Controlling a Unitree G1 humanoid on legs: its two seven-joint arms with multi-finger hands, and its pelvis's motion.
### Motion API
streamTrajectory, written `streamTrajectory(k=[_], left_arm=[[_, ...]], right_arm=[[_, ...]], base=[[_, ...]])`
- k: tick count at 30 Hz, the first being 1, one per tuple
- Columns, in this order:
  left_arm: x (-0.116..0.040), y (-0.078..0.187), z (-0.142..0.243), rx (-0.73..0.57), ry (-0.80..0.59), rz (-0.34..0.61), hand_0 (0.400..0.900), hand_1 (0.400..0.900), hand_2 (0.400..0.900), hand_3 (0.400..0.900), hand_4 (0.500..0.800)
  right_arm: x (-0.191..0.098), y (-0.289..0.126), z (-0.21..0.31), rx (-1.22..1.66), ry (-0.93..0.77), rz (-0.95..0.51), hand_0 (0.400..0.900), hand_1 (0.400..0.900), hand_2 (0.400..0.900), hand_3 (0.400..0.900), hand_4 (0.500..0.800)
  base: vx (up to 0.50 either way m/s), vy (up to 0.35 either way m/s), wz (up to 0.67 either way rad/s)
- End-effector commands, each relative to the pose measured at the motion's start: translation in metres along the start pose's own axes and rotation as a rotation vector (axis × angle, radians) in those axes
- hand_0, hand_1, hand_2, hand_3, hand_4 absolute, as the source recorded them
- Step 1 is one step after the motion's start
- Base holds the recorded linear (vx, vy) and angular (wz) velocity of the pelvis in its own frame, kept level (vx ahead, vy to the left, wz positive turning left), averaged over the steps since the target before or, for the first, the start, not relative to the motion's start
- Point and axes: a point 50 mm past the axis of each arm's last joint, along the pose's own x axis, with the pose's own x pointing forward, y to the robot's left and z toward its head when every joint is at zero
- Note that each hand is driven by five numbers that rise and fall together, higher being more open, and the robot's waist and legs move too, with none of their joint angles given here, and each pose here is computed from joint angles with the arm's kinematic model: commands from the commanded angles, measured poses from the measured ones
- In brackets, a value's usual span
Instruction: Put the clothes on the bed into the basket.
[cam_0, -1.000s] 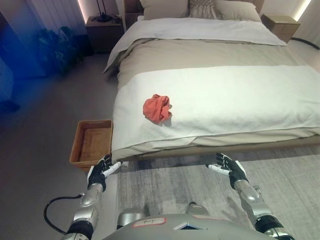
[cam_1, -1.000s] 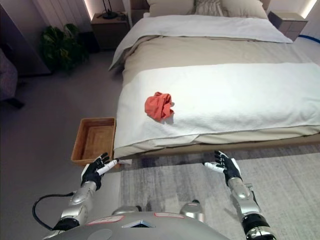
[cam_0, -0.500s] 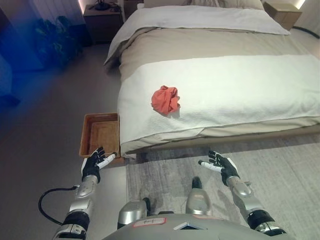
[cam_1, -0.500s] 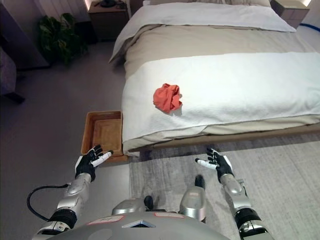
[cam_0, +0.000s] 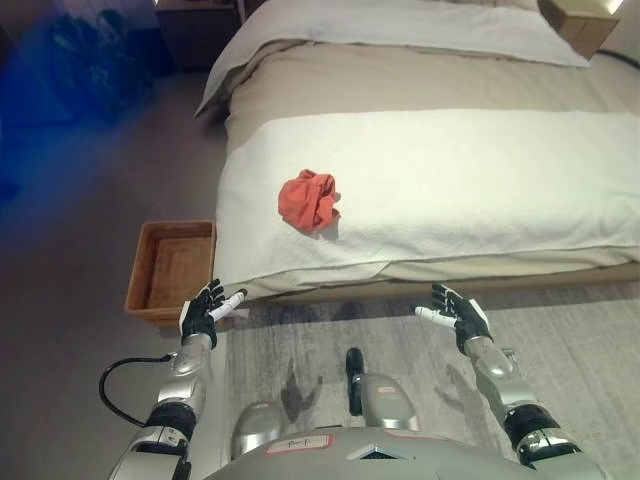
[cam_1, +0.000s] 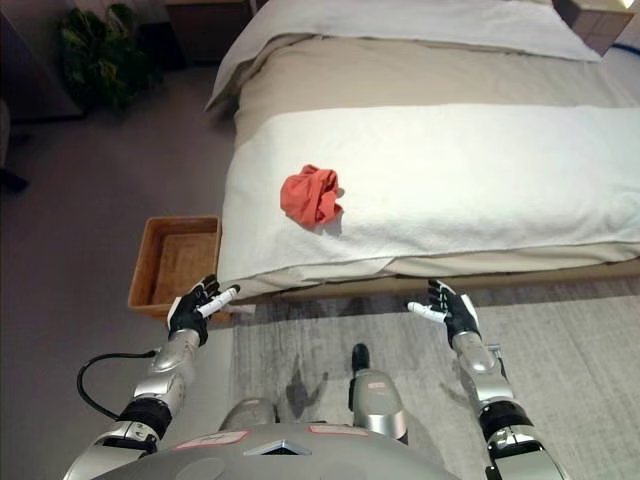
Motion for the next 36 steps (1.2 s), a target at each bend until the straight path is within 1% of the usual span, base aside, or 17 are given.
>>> streamTrajectory(k=[1, 4, 7, 11, 13, 15, 22, 26, 29, 31, 34, 36], left_arm=[[0.016, -0.005, 0.065, -0.036, -0.237, -0.004, 0.9, 0.9, 0.9, 0.9, 0.8], [0.02, -0.013, 0.078, -0.03, -0.26, -0.016, 0.9, 0.9, 0.9, 0.9, 0.8], [0.023, -0.011, 0.084, -0.029, -0.266, -0.003, 0.9, 0.9, 0.9, 0.9, 0.8], [0.028, -0.019, 0.102, -0.026, -0.296, -0.022, 0.9, 0.9, 0.9, 0.9, 0.8], [0.031, -0.027, 0.106, -0.029, -0.293, -0.036, 0.9, 0.9, 0.9, 0.9, 0.8], [0.032, -0.029, 0.111, -0.014, -0.301, -0.03, 0.9, 0.9, 0.9, 0.9, 0.8], [0.032, -0.022, 0.104, -0.037, -0.292, 0.005, 0.9, 0.9, 0.9, 0.9, 0.8], [0.031, -0.02, 0.107, -0.034, -0.312, 0.018, 0.9, 0.9, 0.9, 0.9, 0.8], [0.031, -0.019, 0.12, -0.019, -0.356, 0.03, 0.9, 0.9, 0.9, 0.9, 0.8], [0.032, -0.021, 0.13, 0.027, -0.386, 0.036, 0.9, 0.9, 0.9, 0.9, 0.8], [0.03, -0.017, 0.147, 0.032, -0.454, 0.063, 0.9, 0.9, 0.9, 0.9, 0.8], [0.029, -0.015, 0.158, 0.061, -0.493, 0.081, 0.9, 0.9, 0.9, 0.9, 0.8]], right_arm=[[0.015, -0.029, 0.07, 0.021, -0.26, -0.109, 0.9, 0.9, 0.9, 0.9, 0.8], [0.017, -0.035, 0.082, 0.022, -0.291, -0.14, 0.9, 0.9, 0.9, 0.9, 0.8], [0.018, -0.037, 0.082, 0.027, -0.288, -0.148, 0.9, 0.9, 0.9, 0.9, 0.8], [0.019, -0.037, 0.086, 0.043, -0.303, -0.168, 0.9, 0.9, 0.9, 0.9, 0.8], [0.021, -0.035, 0.092, 0.055, -0.314, -0.179, 0.9, 0.9, 0.9, 0.9, 0.8], [0.022, -0.035, 0.095, 0.062, -0.319, -0.186, 0.9, 0.9, 0.9, 0.9, 0.8], [0.024, -0.037, 0.101, 0.041, -0.336, -0.206, 0.9, 0.9, 0.9, 0.9, 0.8], [0.025, -0.035, 0.104, 0.039, -0.342, -0.202, 0.9, 0.9, 0.9, 0.9, 0.8], [0.028, -0.027, 0.113, 0.04, -0.361, -0.183, 0.9, 0.9, 0.9, 0.9, 0.8], [0.03, -0.021, 0.116, 0.051, -0.356, -0.172, 0.9, 0.9, 0.9, 0.9, 0.8], [0.035, -0.006, 0.128, 0.041, -0.372, -0.13, 0.9, 0.9, 0.9, 0.9, 0.8], [0.037, 0.004, 0.142, 0.029, -0.401, -0.097, 0.9, 0.9, 0.9, 0.9, 0.8]], base=[[0.159, -0.164, 0.5], [0.15, -0.161, 0.21], [0.181, -0.218, -0.03], [0.126, -0.229, 0.09], [0.142, -0.083, -0.2], [0.16, 0.018, -0.33], [0.233, 0.161, -0.61], [0.168, 0.22, -0.5], [0.043, 0.319, -0.56], [0.088, 0.359, -0.62], [-0.019, 0.276, -1.34], [-0.099, 0.181, -0.76]])
